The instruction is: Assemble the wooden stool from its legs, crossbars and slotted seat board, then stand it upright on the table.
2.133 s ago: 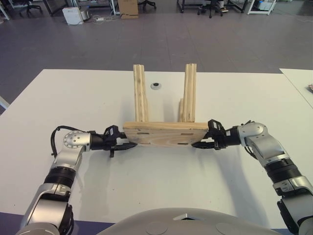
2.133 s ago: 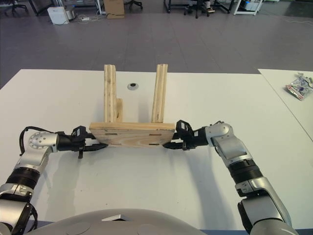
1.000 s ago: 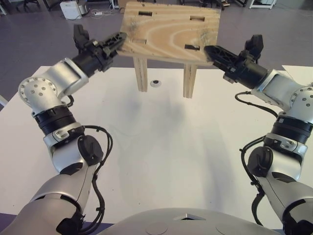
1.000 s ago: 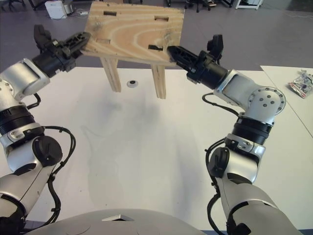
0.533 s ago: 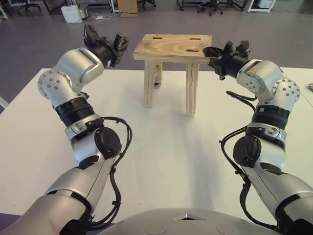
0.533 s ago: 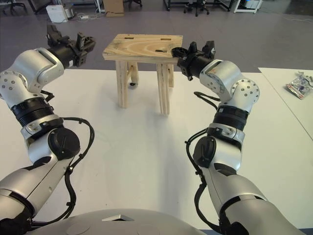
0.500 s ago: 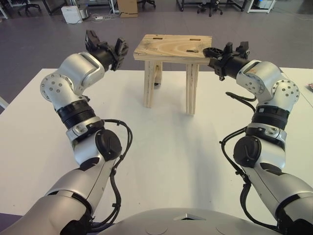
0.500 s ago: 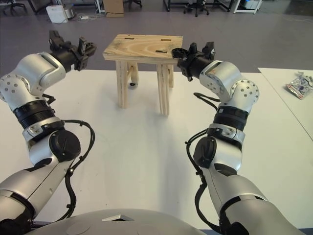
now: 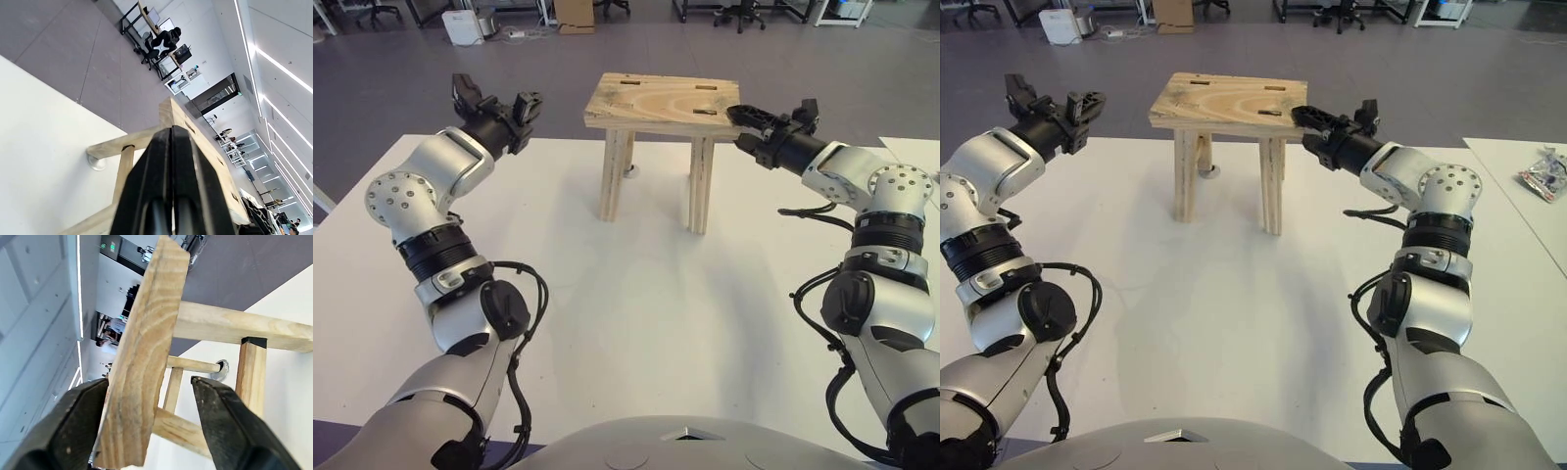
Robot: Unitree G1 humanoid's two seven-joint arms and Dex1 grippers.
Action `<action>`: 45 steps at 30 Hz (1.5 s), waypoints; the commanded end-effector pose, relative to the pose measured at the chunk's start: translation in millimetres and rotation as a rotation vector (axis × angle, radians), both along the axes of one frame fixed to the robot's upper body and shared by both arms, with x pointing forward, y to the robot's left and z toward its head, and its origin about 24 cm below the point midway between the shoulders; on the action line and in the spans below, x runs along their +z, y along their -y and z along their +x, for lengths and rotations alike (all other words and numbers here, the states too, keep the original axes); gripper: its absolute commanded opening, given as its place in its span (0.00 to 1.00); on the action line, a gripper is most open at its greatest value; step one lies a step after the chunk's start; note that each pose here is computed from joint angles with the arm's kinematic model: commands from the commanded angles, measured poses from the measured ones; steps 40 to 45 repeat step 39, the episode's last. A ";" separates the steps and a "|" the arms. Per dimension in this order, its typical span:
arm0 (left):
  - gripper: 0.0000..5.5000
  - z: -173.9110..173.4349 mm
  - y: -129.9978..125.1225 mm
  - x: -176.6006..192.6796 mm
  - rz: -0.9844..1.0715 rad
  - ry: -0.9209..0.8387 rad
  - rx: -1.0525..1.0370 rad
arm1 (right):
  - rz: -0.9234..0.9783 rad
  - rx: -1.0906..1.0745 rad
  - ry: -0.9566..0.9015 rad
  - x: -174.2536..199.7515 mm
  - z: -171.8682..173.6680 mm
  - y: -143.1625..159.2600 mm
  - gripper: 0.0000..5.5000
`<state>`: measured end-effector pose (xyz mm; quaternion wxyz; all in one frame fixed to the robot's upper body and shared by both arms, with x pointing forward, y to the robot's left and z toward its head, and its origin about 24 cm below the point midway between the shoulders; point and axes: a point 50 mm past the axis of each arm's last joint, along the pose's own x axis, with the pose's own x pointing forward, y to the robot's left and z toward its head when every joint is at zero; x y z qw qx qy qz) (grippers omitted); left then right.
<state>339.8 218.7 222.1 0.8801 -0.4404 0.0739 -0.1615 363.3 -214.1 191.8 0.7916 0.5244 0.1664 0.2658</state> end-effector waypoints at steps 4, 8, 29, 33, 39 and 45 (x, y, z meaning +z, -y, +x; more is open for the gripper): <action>0.00 -9.3 -34.7 -16.1 0.247 0.099 0.189 | -0.028 -0.143 0.241 38.4 -15.1 42.2 0.57; 0.00 -34.5 -62.9 -59.7 0.582 0.120 0.405 | -0.680 -0.334 0.124 -61.6 -36.5 37.0 0.57; 0.00 -133.6 24.4 -173.6 0.526 -0.034 0.610 | -0.945 -0.714 0.014 -144.8 -110.7 -42.6 0.57; 0.00 -133.8 19.6 -174.3 0.552 -0.041 0.654 | -0.961 -0.708 0.026 -143.5 -109.0 -43.2 0.57; 0.00 -130.3 23.7 -169.0 0.509 0.012 0.633 | -0.970 -0.708 0.041 -140.9 -105.5 -43.2 0.57; 0.00 -130.3 23.7 -169.0 0.509 0.012 0.633 | -0.970 -0.708 0.041 -140.9 -105.5 -43.2 0.57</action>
